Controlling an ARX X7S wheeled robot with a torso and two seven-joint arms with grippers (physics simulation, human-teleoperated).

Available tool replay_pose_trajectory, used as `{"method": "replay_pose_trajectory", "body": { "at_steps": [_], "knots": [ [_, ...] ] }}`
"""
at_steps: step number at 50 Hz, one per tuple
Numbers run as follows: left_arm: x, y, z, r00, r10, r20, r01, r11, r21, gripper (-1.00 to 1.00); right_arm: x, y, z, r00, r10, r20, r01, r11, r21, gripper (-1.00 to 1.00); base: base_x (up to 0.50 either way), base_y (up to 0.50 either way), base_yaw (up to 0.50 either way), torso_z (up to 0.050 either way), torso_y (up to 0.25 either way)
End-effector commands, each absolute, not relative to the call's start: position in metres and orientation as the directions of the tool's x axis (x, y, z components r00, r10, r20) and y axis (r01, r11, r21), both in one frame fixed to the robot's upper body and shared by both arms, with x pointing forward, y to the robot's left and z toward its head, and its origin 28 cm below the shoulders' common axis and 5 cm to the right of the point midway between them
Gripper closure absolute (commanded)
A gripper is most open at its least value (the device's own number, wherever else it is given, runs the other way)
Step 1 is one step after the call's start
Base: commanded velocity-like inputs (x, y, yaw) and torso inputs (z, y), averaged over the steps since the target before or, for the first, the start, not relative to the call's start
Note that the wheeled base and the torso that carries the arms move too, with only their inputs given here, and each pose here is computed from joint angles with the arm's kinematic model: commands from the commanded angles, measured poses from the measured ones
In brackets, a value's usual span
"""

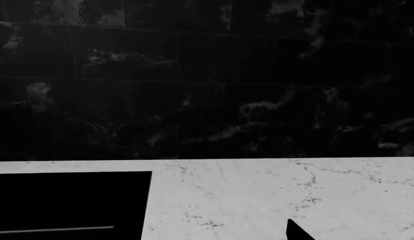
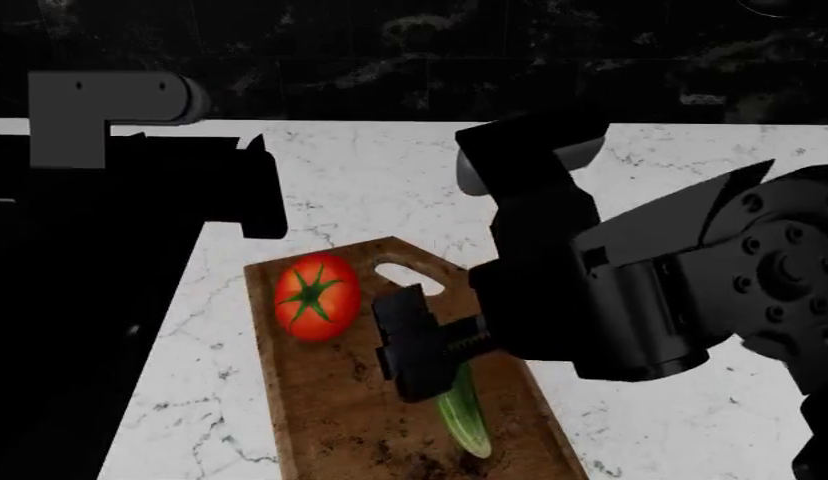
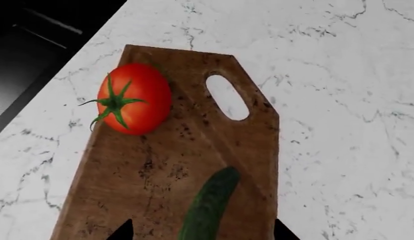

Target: Pick the vegetables from the sink and place them on the cutting board.

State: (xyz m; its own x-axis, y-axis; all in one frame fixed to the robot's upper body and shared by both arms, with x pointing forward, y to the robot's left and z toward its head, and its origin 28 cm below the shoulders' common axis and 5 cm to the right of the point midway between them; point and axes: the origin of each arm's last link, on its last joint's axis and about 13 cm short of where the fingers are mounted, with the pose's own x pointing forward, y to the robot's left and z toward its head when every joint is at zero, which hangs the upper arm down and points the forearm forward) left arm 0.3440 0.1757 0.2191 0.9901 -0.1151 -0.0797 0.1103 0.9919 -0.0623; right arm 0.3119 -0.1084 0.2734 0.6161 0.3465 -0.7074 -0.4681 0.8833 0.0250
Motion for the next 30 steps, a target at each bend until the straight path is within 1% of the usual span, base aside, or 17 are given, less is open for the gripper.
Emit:
{"method": "replay_pose_trajectory", "body": {
  "at_steps": [1,2,3,4,5,8,12,13,14,16,17,18,22,25,28,29,30],
  "knots": [
    [0.338,0.176,0.209,0.99,-0.133,-0.039,0.131,0.99,-0.041,-1.0,0.315,-0.116,0.259,0.748,0.386,-0.54,-0.46,0.888,-0.002,-1.0,0.0,0.0,0.0,0.0,0.0],
    [0.335,0.176,0.208,0.993,-0.121,-0.007,0.121,0.992,-0.023,-1.0,0.315,-0.117,0.257,0.787,0.368,-0.494,-0.443,0.896,-0.039,-1.0,0.0,0.0,0.0,0.0,0.0],
    [0.334,0.176,0.207,0.993,-0.119,0.001,0.119,0.993,-0.02,-1.0,0.314,-0.117,0.256,0.794,0.37,-0.482,-0.441,0.897,-0.037,-1.0,0.0,0.0,0.0,0.0,0.0],
    [0.329,0.176,0.207,0.99,-0.143,0.018,0.143,0.99,-0.011,-1.0,0.313,-0.117,0.254,0.823,0.367,-0.433,-0.434,0.899,-0.063,-1.0,0.0,0.0,0.0,0.0,0.0],
    [0.325,0.176,0.206,0.989,-0.146,0.035,0.146,0.989,-0.001,-1.0,0.312,-0.116,0.248,0.841,0.336,-0.424,-0.415,0.904,-0.106,-1.0,0.0,0.0,0.0,0.0,0.0],
    [0.318,0.177,0.203,0.988,-0.143,0.053,0.143,0.99,0.007,-1.0,0.314,-0.119,0.236,0.866,0.305,-0.396,-0.378,0.918,-0.121,-1.0,0.0,0.0,0.0,0.0,0.0],
    [0.314,0.185,0.195,0.991,-0.115,0.074,0.117,0.993,-0.025,-1.0,0.307,-0.122,0.228,0.906,0.288,-0.309,-0.34,0.932,-0.128,-1.0,0.0,0.0,0.0,0.0,0.0],
    [0.311,0.186,0.195,0.991,-0.092,0.1,0.093,0.996,-0.005,-1.0,0.303,-0.122,0.226,0.928,0.25,-0.278,-0.301,0.94,-0.161,-1.0,0.0,0.0,0.0,0.0,0.0],
    [0.309,0.187,0.194,0.99,-0.087,0.107,0.089,0.996,-0.007,-1.0,0.3,-0.122,0.224,0.939,0.234,-0.254,-0.278,0.947,-0.158,-1.0,0.0,0.0,0.0,0.0,0.0],
    [0.306,0.188,0.191,0.989,-0.088,0.115,0.09,0.996,-0.008,-1.0,0.295,-0.122,0.22,0.951,0.224,-0.215,-0.262,0.951,-0.166,-1.0,0.0,0.0,0.0,0.0,0.0],
    [0.304,0.188,0.187,0.988,-0.065,0.137,0.062,0.998,0.021,-1.0,0.293,-0.123,0.215,0.96,0.21,-0.184,-0.242,0.955,-0.171,-1.0,0.0,0.0,0.0,0.0,0.0],
    [0.303,0.188,0.187,0.988,-0.061,0.144,0.057,0.998,0.028,-1.0,0.293,-0.123,0.213,0.962,0.213,-0.171,-0.239,0.96,-0.149,-1.0,0.0,0.0,0.0,0.0,0.0],
    [0.299,0.192,0.179,0.987,-0.071,0.147,0.07,0.997,0.015,-1.0,0.292,-0.122,0.197,0.967,0.208,-0.146,-0.231,0.959,-0.166,-1.0,0.0,0.0,0.0,0.0,0.0],
    [0.296,0.194,0.179,0.985,-0.064,0.159,0.067,0.998,-0.016,-1.0,0.286,-0.124,0.193,0.982,0.166,-0.089,-0.178,0.973,-0.146,-1.0,0.0,0.0,0.0,0.0,0.0],
    [0.292,0.194,0.179,0.982,-0.074,0.172,0.076,0.997,-0.005,-1.0,0.284,-0.126,0.195,0.991,0.112,-0.067,-0.122,0.978,-0.168,-1.0,0.0,0.0,0.0,0.0,0.0],
    [0.29,0.194,0.18,0.981,-0.077,0.177,0.08,0.997,-0.009,-1.0,0.283,-0.126,0.197,0.993,0.107,-0.045,-0.112,0.984,-0.141,-1.0,0.0,0.0,0.0,0.0,0.0],
    [0.288,0.195,0.182,0.979,-0.071,0.189,0.074,0.997,-0.01,-1.0,0.281,-0.125,0.199,0.995,0.093,-0.026,-0.096,0.984,-0.148,-1.0,0.0,0.0,0.0,0.0,0.0]
  ]
}}
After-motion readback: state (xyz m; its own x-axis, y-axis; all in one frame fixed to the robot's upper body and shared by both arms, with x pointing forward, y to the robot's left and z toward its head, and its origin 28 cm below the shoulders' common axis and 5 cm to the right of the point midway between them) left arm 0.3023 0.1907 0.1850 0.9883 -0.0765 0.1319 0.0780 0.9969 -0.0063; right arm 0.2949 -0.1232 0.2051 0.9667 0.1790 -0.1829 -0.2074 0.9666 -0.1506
